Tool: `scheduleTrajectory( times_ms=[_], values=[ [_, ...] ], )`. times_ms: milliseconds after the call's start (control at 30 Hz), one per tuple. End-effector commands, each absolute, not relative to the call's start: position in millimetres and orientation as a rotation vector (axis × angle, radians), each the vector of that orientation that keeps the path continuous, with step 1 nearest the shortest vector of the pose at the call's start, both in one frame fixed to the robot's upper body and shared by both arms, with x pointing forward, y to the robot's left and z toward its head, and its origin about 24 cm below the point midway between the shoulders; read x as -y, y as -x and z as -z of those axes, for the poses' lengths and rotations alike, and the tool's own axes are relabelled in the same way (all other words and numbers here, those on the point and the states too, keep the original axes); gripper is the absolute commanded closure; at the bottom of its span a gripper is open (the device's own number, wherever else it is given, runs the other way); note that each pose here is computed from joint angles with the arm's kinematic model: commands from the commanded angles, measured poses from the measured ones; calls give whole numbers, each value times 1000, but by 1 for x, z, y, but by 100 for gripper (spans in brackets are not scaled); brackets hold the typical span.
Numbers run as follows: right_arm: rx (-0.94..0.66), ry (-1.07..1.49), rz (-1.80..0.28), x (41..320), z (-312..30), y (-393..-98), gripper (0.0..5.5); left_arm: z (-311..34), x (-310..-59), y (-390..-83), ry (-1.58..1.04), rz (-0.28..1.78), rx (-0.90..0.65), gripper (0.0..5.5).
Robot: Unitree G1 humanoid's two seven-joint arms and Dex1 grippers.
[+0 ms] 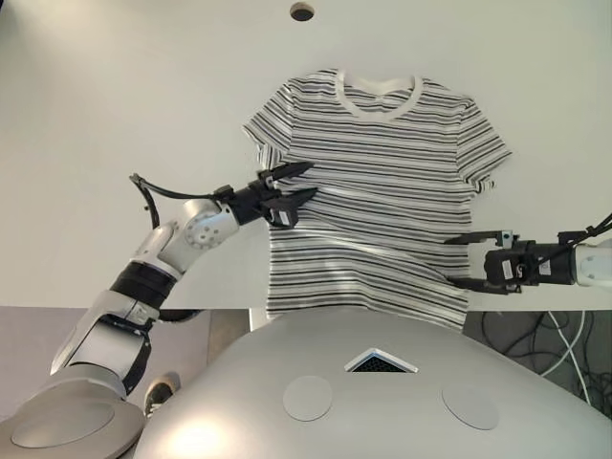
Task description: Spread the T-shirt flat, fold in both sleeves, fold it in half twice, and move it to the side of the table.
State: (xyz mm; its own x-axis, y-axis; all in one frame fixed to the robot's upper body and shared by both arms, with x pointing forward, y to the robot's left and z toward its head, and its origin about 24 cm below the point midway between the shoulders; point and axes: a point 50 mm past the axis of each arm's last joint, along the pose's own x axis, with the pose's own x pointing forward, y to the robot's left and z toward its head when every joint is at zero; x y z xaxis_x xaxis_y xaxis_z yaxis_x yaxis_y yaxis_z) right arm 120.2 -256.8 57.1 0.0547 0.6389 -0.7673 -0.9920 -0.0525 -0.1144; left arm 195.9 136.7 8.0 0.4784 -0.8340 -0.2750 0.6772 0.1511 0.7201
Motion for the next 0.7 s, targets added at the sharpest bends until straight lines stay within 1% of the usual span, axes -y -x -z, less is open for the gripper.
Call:
scheduleTrajectory(
  times_ms=[33, 167, 233, 300, 367, 400, 467, 533, 567, 633, 700],
  values=[
    [-614, 835, -1327, 271, -59, -134, 215, -15, -145, -197, -892, 1093, 175, 298],
    [-457, 800, -1141, 274, -73, -156, 215, -44, -144, -188, -688, 1100, 227, 298],
    [-408, 797, -1088, 275, -77, -160, 215, -57, -147, -186, -616, 1101, 240, 298],
    [-356, 732, -1107, 272, -88, -158, 215, -67, -151, -185, -547, 1106, 237, 298],
    [-282, 609, -1142, 269, -105, -157, 215, -80, -153, -190, -468, 1070, 255, 298],
    [-251, 566, -1154, 269, -110, -158, 215, -86, -154, -195, -422, 1035, 269, 298],
    [-185, 472, -1177, 263, -118, -162, 215, -103, -158, -212, -308, 900, 313, 298],
    [-132, 492, -1099, 255, -115, -179, 215, -113, -166, -228, -234, 771, 328, 298],
    [-107, 541, -1016, 251, -109, -194, 215, -115, -172, -235, -198, 705, 323, 298],
    [-66, 636, -888, 242, -96, -220, 215, -115, -182, -244, -143, 611, 307, 298],
    [-36, 732, -808, 230, -82, -242, 215, -109, -188, -247, -98, 554, 277, 298]
  ],
)
